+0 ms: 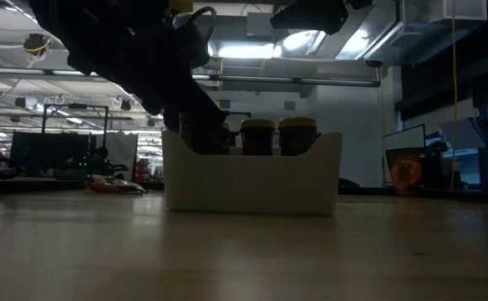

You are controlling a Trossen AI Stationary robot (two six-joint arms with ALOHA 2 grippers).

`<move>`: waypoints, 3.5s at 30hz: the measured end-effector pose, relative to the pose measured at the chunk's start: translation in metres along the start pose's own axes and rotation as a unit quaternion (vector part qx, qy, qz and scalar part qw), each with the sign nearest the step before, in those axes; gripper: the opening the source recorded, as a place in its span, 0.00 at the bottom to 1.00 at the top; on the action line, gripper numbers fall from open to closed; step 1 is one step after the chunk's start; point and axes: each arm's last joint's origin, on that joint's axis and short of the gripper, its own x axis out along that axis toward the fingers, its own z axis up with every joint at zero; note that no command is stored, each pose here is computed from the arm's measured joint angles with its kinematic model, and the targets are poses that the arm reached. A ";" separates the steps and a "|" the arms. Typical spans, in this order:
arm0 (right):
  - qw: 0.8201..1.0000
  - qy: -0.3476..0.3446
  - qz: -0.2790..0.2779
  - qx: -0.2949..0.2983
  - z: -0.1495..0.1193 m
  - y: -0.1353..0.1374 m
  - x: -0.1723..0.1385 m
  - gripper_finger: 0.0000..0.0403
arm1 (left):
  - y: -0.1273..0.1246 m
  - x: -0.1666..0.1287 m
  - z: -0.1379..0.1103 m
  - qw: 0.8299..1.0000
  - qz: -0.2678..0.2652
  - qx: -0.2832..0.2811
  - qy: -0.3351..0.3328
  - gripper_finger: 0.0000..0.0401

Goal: Sort spices by type
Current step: Put the yellow seasoning bottle into the bottom white bin, then put the top left orange seasoning pack into the black bin

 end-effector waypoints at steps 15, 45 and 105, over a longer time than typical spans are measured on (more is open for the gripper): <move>1.000 0.000 0.000 -0.001 0.000 0.000 0.000 0.84 | 0.000 0.001 0.014 0.999 0.005 0.029 0.016 0.56; 1.000 0.001 0.000 0.000 0.000 0.000 0.000 0.84 | 0.017 -0.115 0.041 0.968 0.246 0.053 -0.012 0.56; 1.000 0.004 -0.001 -0.002 -0.001 0.000 0.000 0.84 | 0.149 -0.042 -0.047 0.809 0.448 0.058 0.376 0.56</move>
